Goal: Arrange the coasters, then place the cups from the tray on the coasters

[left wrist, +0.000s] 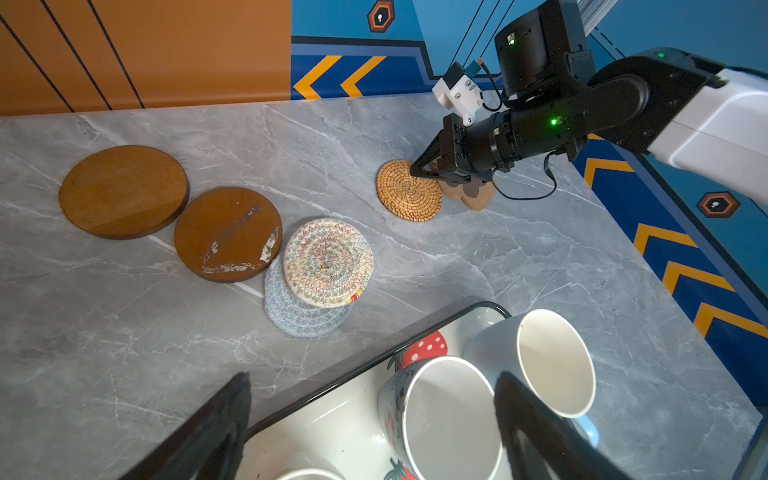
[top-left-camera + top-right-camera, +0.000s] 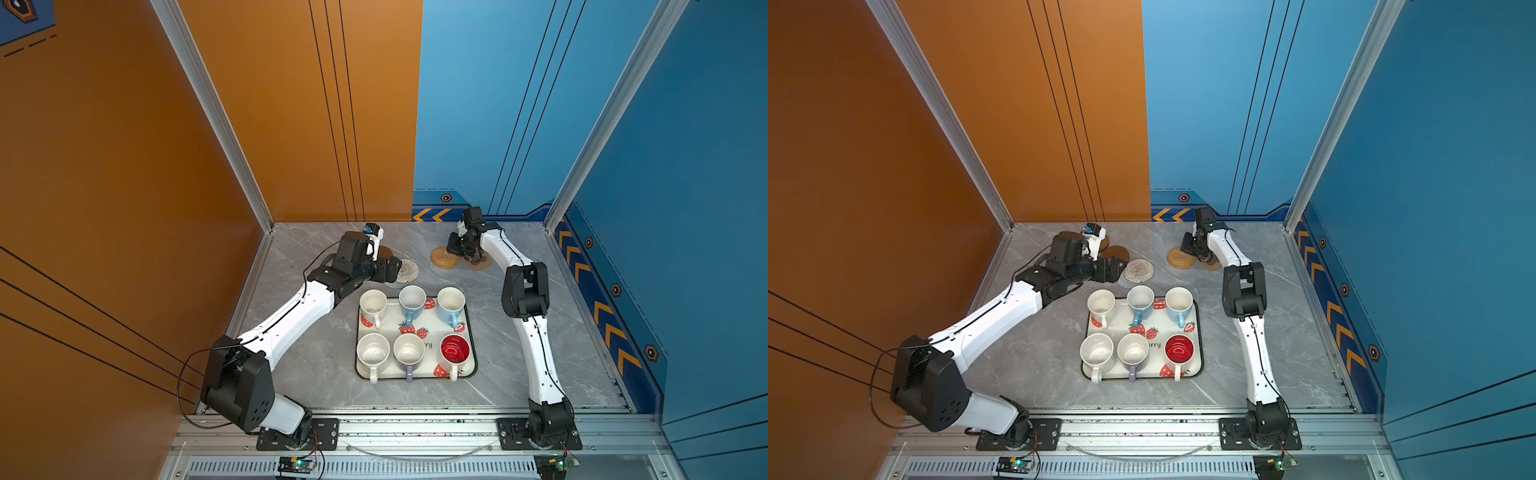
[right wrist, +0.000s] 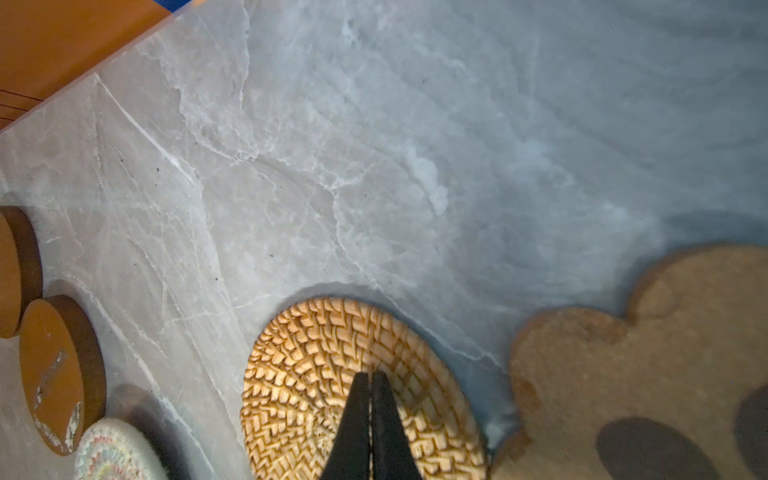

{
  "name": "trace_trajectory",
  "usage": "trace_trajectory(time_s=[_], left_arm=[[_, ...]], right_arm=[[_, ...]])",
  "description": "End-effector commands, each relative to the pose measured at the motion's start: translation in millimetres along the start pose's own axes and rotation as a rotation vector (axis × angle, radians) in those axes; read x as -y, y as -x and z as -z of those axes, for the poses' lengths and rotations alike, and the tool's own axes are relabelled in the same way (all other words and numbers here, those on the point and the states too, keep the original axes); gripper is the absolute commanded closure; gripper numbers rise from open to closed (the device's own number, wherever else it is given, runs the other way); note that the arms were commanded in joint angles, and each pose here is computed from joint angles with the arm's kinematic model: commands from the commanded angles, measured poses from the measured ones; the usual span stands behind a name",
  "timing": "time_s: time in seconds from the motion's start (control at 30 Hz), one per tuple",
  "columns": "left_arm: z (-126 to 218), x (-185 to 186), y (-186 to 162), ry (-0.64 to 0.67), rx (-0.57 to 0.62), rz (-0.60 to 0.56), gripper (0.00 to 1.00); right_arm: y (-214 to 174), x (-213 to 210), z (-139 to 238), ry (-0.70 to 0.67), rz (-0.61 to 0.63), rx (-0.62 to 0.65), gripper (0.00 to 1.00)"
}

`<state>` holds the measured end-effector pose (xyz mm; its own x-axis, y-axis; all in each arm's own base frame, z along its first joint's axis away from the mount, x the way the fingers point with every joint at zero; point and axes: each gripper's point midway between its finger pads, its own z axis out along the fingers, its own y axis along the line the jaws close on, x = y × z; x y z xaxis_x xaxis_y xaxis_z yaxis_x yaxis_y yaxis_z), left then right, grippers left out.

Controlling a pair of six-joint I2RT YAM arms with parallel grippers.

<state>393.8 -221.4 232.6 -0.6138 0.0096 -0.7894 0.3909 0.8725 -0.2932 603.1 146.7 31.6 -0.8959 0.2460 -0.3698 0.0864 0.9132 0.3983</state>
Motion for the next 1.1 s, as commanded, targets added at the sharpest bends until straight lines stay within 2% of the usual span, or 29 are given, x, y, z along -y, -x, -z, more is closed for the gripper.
trace_trajectory(time_s=[0.0,0.27,0.47,0.63,0.73,0.77,0.87,0.97,1.07], left_arm=[[-1,9,12,-0.022,0.022,0.001,0.08],[-4,13,12,-0.021,0.015,-0.005,0.08],[-10,10,12,-0.002,-0.005,0.000,0.07],[-19,-4,10,0.059,-0.056,0.026,0.08],[-28,-22,9,0.107,-0.097,0.080,0.12],[-31,-28,9,0.112,-0.109,0.108,0.18],[-45,-45,8,0.083,-0.153,0.202,0.24],[-57,-57,6,0.043,-0.185,0.275,0.28],[-71,-63,0,0.015,-0.220,0.304,0.28]], right_arm=[[-14,31,7,-0.095,-0.020,-0.061,1.00],[-10,41,12,-0.094,-0.027,-0.060,1.00],[4,23,22,0.008,-0.038,-0.030,1.00],[25,0,44,0.088,-0.042,0.040,1.00],[33,-19,58,0.140,-0.036,0.072,1.00],[35,-25,63,0.156,-0.030,0.081,1.00],[36,-45,73,0.199,-0.008,0.091,1.00],[29,-69,78,0.256,0.019,0.079,0.95],[13,-95,73,0.324,0.043,0.032,0.82]])
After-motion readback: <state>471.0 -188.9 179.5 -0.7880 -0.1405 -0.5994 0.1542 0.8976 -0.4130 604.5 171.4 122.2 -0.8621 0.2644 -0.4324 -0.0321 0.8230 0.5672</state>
